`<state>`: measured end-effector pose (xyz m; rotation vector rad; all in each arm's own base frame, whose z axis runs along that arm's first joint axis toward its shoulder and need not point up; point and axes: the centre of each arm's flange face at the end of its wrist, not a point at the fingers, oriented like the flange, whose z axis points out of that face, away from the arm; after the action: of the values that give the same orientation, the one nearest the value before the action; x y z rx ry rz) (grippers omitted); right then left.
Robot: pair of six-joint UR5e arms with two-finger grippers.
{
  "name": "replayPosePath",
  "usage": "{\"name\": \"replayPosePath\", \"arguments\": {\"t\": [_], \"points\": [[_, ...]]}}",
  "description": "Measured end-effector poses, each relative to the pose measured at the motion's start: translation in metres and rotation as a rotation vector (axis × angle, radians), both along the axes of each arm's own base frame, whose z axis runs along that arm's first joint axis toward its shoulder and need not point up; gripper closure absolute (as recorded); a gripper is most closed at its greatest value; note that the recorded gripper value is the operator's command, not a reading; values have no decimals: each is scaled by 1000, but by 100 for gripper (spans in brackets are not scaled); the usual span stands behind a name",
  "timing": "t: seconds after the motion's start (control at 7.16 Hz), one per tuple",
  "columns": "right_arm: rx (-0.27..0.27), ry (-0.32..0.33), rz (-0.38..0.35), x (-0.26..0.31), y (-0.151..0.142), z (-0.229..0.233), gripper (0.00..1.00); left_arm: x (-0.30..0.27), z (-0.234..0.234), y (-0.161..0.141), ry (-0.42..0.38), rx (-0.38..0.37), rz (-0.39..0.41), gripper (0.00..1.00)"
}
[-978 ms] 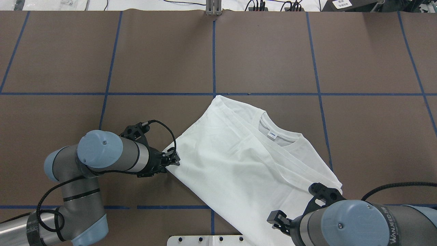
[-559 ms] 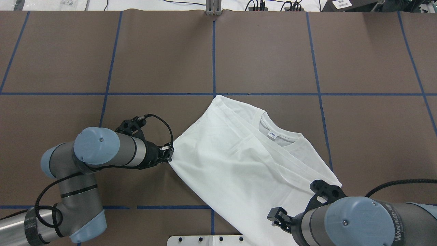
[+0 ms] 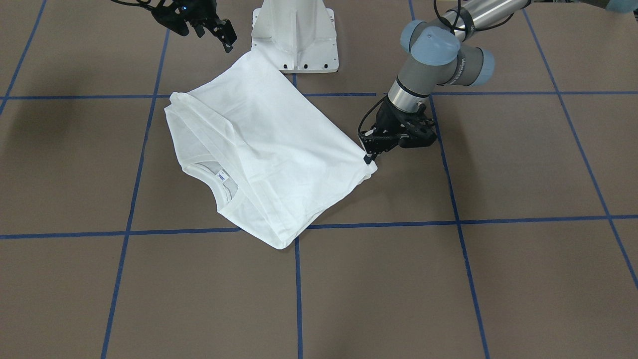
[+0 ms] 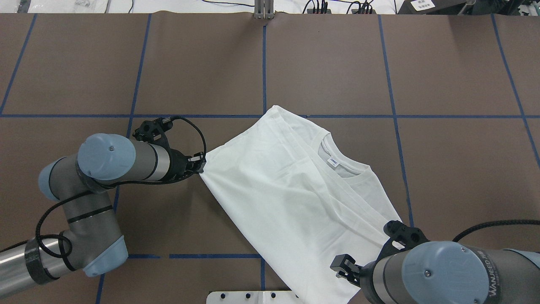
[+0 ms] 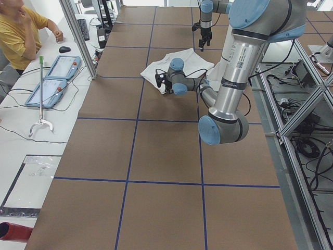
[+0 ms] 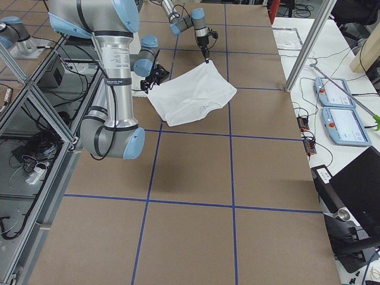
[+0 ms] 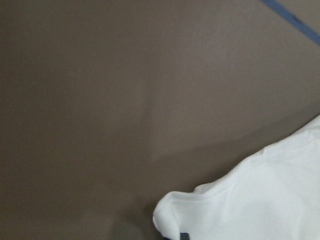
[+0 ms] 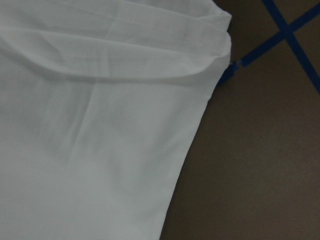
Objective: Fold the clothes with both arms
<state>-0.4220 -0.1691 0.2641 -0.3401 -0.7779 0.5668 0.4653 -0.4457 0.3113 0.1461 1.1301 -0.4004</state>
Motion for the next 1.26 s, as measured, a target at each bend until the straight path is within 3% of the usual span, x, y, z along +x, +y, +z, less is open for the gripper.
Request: {"name": "replayPosePath", "arguments": {"t": [0.42, 0.56, 0.7, 1.12, 1.26], "points": [[24, -11, 84, -1, -44, -8, 0, 7, -23, -143, 5, 44, -143, 100], [48, -27, 124, -9, -73, -20, 0, 21, -26, -186, 13, 65, -172, 93], [73, -32, 156, -17, -102, -30, 0, 29, -30, -215, 8, 86, -190, 44], [199, 3, 175, -47, -149, -41, 0, 13, -46, -232, 28, 129, -190, 42], [257, 26, 134, -62, -157, -42, 0, -14, -48, -223, 67, 139, -162, 42]]}}
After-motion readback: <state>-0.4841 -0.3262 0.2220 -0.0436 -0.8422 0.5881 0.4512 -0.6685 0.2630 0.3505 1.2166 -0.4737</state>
